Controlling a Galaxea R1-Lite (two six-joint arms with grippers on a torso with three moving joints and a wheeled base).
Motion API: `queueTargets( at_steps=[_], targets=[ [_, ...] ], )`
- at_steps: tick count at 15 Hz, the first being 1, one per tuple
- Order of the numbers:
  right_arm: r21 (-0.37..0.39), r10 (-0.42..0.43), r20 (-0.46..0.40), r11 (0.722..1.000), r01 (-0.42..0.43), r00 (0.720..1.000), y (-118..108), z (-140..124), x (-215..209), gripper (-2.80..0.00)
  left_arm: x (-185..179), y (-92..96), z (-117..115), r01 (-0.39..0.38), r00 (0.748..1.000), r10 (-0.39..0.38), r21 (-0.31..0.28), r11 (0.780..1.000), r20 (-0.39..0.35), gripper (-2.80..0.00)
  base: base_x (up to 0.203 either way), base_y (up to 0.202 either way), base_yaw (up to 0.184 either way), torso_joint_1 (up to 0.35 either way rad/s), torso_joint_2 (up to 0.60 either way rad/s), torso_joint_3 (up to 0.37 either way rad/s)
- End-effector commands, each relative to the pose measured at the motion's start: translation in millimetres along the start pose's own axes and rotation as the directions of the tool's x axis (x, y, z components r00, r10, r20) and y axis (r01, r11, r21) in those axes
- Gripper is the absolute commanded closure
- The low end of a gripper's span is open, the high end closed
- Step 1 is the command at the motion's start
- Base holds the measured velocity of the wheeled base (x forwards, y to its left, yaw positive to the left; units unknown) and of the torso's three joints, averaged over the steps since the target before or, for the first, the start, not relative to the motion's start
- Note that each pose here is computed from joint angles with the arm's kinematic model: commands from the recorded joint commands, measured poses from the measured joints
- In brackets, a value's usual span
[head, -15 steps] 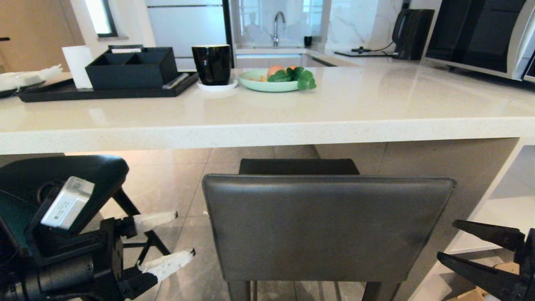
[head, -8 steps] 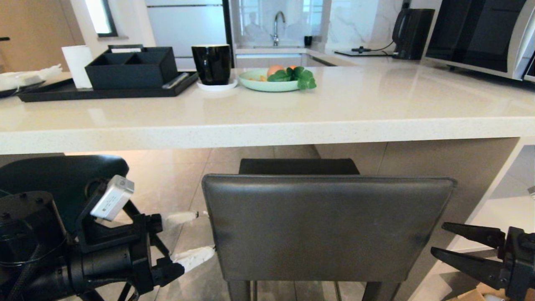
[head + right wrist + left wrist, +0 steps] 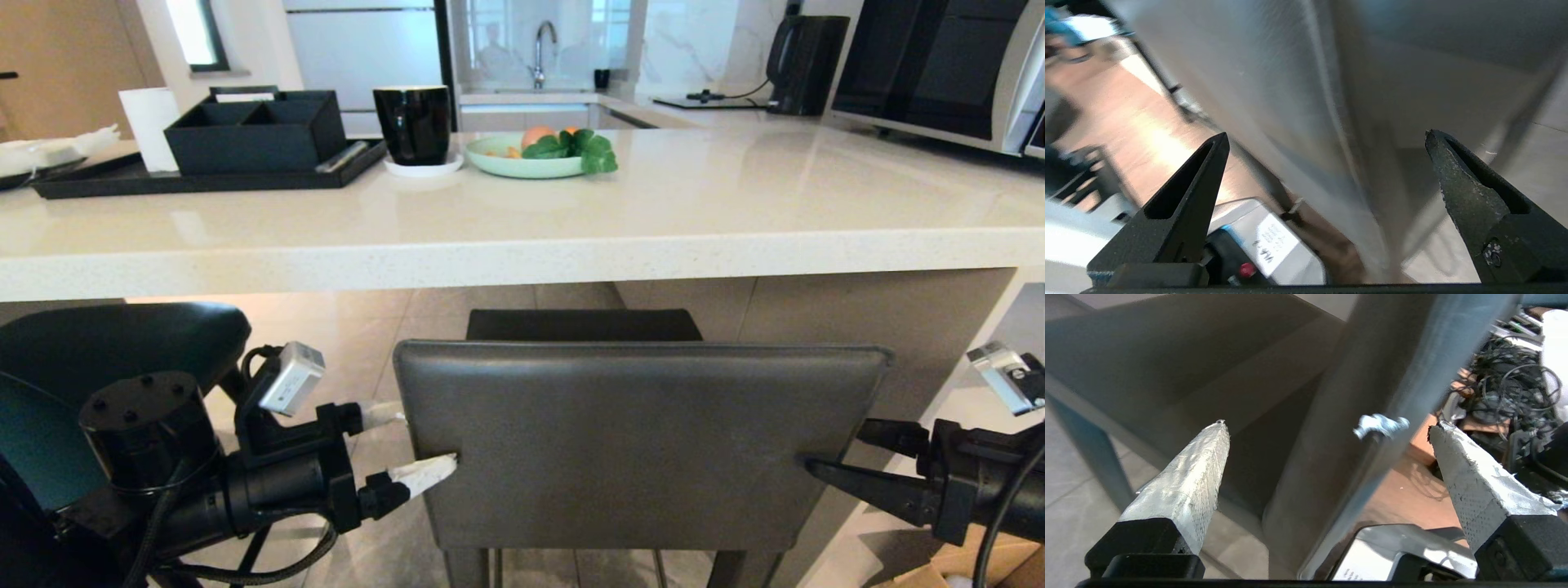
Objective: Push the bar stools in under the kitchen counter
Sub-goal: Pull the gray chair out from under the dining table
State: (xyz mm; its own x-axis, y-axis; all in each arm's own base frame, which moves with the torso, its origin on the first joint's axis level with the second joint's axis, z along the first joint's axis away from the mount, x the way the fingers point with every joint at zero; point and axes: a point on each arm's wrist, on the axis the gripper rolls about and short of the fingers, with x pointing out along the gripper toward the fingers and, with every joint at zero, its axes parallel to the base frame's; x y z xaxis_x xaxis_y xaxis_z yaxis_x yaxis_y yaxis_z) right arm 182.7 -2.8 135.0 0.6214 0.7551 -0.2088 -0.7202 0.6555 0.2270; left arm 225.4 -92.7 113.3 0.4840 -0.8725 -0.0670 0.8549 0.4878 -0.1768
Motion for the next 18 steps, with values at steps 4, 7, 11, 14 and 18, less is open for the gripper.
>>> queueTargets(
  at_steps=[4,7,11,14,18],
  targets=[
    [0.034,0.068,-0.02,0.997,-0.067,0.997,-11.5,-4.8,11.9,-2.8,15.8,9.6,-1.3,0.022,0.999,-0.022,-0.001,1.0,0.03,-2.8,0.0,0.0,0.0,0.0,0.0,0.0],
    [0.023,0.111,-0.015,0.994,-0.111,0.994,-7.1,-3.3,21.0,-2.8,19.6,9.2,-13.7,0.025,1.0,-0.025,-0.037,0.999,-0.003,-2.8,0.0,0.0,0.0,0.0,0.0,0.0],
    [0.023,0.162,-0.004,0.986,-0.162,0.987,0.8,0.2,28.8,-2.8,20.7,2.3,-12.9,0.042,0.999,-0.042,-0.033,0.999,-0.003,-2.8,0.0,0.0,0.0,0.0,0.0,0.0],
    [0.022,0.168,-0.004,0.986,-0.168,0.986,2.7,-1.4,29.1,-2.8,23.3,-5.0,-8.5,0.07,0.998,-0.07,-0.018,0.997,0.009,-2.8,0.0,0.0,0.0,0.0,0.0,0.0],
    [0.032,0.182,-0.016,0.983,-0.181,0.983,6.9,-5.6,30.6,-2.8,21.1,-13.8,-0.5,0.086,0.996,-0.086,-0.009,0.996,0.033,-2.8,0.0,0.0,0.0,0.0,0.0,0.0]
  ],
)
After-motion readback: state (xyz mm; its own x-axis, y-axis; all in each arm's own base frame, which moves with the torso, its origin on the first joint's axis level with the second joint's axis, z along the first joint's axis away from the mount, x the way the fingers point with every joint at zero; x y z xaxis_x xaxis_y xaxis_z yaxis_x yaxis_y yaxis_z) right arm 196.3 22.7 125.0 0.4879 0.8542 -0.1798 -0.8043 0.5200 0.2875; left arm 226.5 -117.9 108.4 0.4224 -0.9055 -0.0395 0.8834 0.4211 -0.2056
